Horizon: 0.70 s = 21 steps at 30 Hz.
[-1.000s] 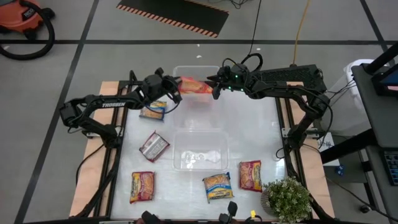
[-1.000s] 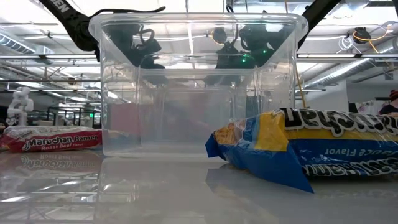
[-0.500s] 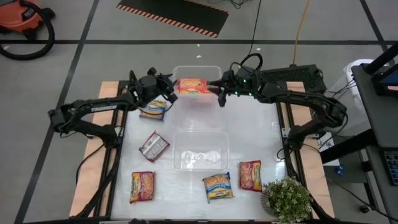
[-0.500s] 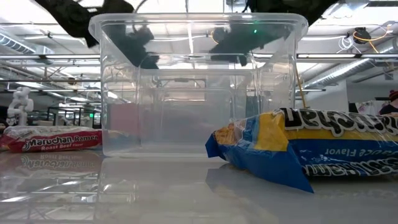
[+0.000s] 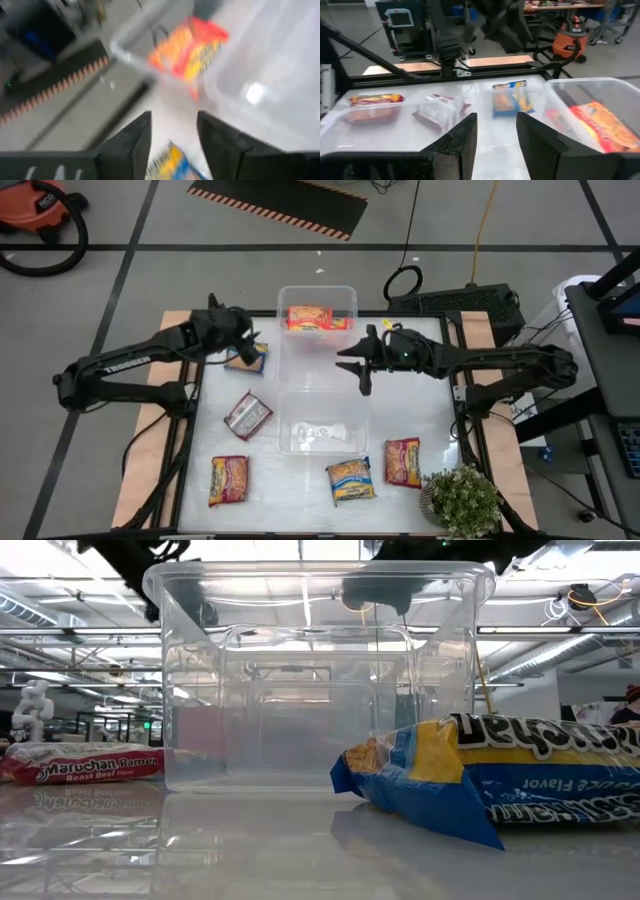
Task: Sort Maruchan noodles
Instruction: Put the top blue noodle pack into the middle transparent bin
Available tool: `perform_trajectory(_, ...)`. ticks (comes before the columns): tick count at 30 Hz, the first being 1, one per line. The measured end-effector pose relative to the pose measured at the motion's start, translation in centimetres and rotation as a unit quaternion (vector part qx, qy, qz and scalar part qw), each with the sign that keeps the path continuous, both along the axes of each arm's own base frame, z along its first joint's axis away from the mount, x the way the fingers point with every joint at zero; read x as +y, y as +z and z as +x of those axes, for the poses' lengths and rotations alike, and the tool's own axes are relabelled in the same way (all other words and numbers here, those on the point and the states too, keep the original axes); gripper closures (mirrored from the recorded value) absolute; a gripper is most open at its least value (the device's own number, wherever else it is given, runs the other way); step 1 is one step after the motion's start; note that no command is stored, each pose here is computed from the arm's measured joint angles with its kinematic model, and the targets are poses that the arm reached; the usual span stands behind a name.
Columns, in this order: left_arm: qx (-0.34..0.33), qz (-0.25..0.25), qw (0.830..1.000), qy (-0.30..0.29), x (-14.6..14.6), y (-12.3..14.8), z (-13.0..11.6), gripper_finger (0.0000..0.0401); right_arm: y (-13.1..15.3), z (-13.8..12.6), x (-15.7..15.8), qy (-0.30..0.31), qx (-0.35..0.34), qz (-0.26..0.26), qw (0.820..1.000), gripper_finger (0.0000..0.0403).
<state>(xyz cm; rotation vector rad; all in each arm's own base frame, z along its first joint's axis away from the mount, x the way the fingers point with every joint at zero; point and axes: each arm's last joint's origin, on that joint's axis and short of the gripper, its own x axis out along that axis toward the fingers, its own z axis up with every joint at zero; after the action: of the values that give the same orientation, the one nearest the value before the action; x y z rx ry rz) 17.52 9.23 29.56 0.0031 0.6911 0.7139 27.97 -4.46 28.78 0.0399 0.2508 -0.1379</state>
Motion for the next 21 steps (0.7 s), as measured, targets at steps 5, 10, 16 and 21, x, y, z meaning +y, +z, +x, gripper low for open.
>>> perform_trajectory(5, 0.067, -0.096, 0.990, 0.081, -0.6, -2.2, -1.1, 0.0238, -0.2, 0.0, 1.3, 0.017, 0.001, 0.020, 1.000, 0.0270)
perform_trajectory(10, 0.126, -0.155, 0.966, 0.166, -1.0, -4.6, -2.1, 0.0238, -0.3, 0.1, 2.4, 0.029, 0.006, 0.023, 0.999, 0.0270)
perform_trajectory(16, 0.165, -0.178, 0.950, 0.199, -1.5, -8.6, -3.1, 0.0238, -0.6, 0.1, 3.7, 0.037, 0.025, 0.014, 0.999, 0.0270)
perform_trajectory(21, 0.144, -0.195, 0.941, 0.237, -1.6, -9.3, -3.4, 0.0238, -1.0, 0.0, 4.1, 0.045, 0.044, 0.011, 0.998, 0.0270)
